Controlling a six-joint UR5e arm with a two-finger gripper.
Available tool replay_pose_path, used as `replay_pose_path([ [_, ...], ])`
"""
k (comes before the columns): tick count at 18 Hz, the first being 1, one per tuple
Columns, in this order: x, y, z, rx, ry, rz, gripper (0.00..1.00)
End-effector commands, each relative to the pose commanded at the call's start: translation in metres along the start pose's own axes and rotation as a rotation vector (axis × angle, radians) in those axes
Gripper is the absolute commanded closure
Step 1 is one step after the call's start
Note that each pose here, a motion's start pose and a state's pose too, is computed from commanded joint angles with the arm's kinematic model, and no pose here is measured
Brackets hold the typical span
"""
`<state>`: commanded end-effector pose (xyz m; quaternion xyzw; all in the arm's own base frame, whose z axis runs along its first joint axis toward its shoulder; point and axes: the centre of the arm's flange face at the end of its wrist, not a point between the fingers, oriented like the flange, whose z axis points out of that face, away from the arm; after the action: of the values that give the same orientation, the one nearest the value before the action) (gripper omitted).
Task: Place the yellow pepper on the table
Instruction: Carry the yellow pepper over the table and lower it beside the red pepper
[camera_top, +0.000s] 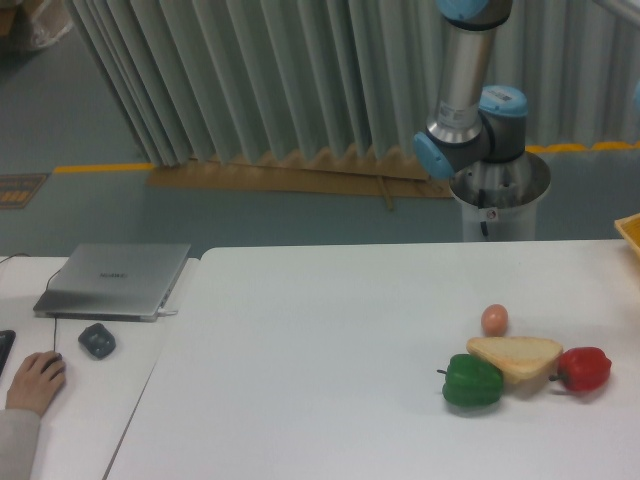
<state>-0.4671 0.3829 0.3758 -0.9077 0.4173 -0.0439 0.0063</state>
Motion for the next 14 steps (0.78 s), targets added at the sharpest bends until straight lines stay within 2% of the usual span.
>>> replay_pose_path([
  [1, -0.002, -0.012, 0.002, 0.006, 0.0, -0.028, 0.64],
  [3, 0.0, -0.038, 0.021, -0.009, 0.019, -0.016, 0.64],
  [7, 0.012, -0.041, 0.049, -0.068, 0.096, 0.0, 0.64],
  [11, 0.016, -0.044, 0.058, -0.073, 0.118, 0.005, 0.64],
  [14, 0.012, -0.045, 0.06, -0.081, 0.097, -0.011, 0.64],
])
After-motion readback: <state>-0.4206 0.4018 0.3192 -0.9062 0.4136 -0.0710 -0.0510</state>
